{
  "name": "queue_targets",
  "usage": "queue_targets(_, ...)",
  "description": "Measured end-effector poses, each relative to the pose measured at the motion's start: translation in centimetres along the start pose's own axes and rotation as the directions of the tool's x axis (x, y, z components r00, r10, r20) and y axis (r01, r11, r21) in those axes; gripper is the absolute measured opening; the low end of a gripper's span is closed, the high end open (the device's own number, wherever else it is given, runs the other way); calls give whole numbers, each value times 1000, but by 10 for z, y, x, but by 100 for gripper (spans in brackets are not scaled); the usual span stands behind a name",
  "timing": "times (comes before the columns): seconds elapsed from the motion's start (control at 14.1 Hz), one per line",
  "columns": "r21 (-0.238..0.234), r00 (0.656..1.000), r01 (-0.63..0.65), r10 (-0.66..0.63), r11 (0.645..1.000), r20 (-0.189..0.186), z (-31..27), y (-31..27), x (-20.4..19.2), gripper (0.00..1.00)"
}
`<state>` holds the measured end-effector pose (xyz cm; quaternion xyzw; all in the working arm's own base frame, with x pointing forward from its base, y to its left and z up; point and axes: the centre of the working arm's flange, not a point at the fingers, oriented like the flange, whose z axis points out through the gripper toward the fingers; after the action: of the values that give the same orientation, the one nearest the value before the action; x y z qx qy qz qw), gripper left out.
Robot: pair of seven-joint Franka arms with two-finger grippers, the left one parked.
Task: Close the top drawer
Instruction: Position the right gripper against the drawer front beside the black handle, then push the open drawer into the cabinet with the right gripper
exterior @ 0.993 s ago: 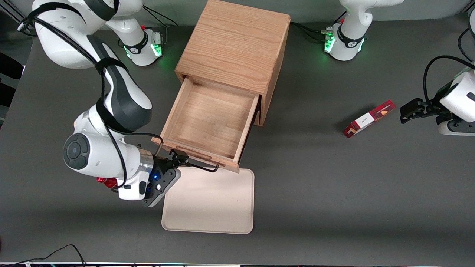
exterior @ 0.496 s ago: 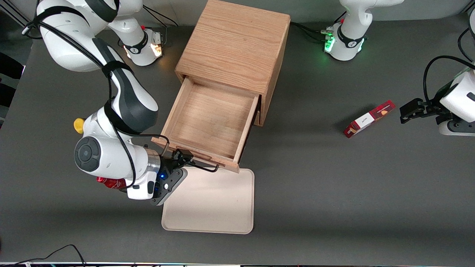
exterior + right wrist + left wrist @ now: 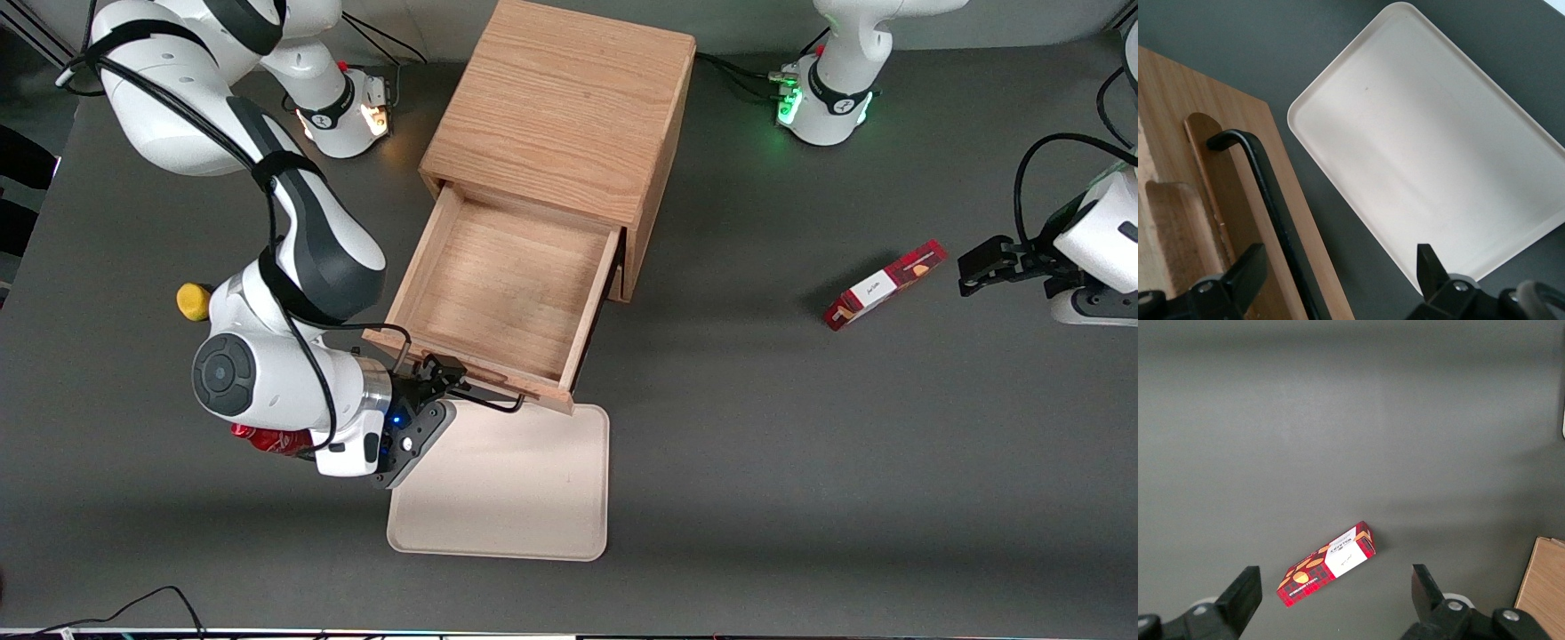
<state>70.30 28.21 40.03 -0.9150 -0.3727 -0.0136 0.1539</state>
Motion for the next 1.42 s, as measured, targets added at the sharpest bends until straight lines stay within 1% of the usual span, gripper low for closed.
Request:
queue_targets(0.5,-3,999,22,-22,1000,30,15,2,-4,100)
queue_targets(0.78,-2,999,22,-22,1000,34,18,1,-5,100)
queue_targets(0.92,-5,999,27,-26,1000,36,18,-3,-6,100)
queue_targets(1.42,-13,997,52,-51,999,62,21,-27,-14,100)
